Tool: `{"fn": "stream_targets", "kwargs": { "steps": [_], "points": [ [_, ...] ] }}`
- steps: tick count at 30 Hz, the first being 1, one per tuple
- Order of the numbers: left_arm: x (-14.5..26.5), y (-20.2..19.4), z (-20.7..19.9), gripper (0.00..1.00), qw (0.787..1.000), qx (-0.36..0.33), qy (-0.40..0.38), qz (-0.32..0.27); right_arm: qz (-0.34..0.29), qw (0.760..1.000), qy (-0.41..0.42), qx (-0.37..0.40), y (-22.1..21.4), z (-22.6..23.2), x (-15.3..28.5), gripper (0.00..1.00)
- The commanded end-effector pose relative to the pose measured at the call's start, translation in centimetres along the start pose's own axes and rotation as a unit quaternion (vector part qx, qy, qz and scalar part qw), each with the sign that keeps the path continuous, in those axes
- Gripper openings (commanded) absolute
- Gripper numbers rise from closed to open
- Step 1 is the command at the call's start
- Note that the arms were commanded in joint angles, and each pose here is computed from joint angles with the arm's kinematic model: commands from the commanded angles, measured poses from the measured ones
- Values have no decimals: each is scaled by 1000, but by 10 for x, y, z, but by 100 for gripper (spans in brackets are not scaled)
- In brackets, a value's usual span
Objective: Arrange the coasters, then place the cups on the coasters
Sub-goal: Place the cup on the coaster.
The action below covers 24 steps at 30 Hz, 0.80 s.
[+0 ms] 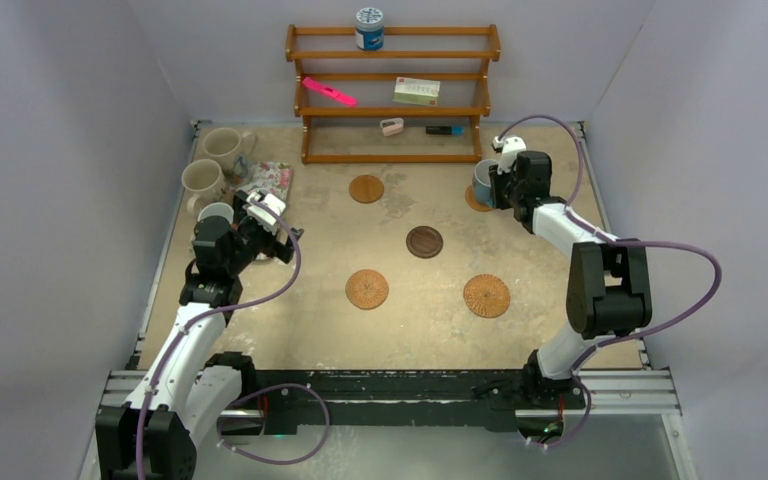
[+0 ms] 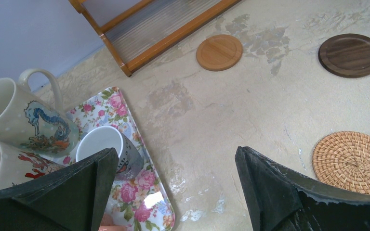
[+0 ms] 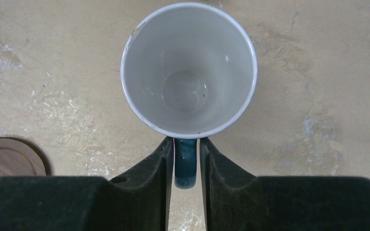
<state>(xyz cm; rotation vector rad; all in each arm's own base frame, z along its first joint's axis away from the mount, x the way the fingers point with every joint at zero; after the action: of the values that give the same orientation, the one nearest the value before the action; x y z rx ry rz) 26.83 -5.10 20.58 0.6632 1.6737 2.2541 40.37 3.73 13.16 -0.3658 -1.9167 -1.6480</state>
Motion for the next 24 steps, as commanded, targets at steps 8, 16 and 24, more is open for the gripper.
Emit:
{"fn": "stream_targets", "kwargs": {
  "steps": [8,16,24],
  "points": [
    [0,9,4,100,1000,-12,3,-23,-40,999,-11,11,33,-4,13,36],
    [0,10,4,100,1000,-13,3,-24,-44,999,-11,14,40,-4,22,48],
    [-1,9,4,100,1000,-12,2,-22,-62,998,-9,21,55,-4,39,58]
  ]
}}
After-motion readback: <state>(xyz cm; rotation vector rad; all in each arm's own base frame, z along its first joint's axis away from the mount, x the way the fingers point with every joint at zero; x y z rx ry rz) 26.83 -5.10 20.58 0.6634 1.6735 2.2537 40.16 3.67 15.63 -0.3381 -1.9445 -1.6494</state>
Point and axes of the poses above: each gripper's point midway between its finger pads, its own x axis back along the fingers, its own z axis along the line the jaws close on, y = z × x, the point moved 6 cm from there along x, back along the fingers, and after that the axes turned 1 degree about x, right-handed, at the moved point
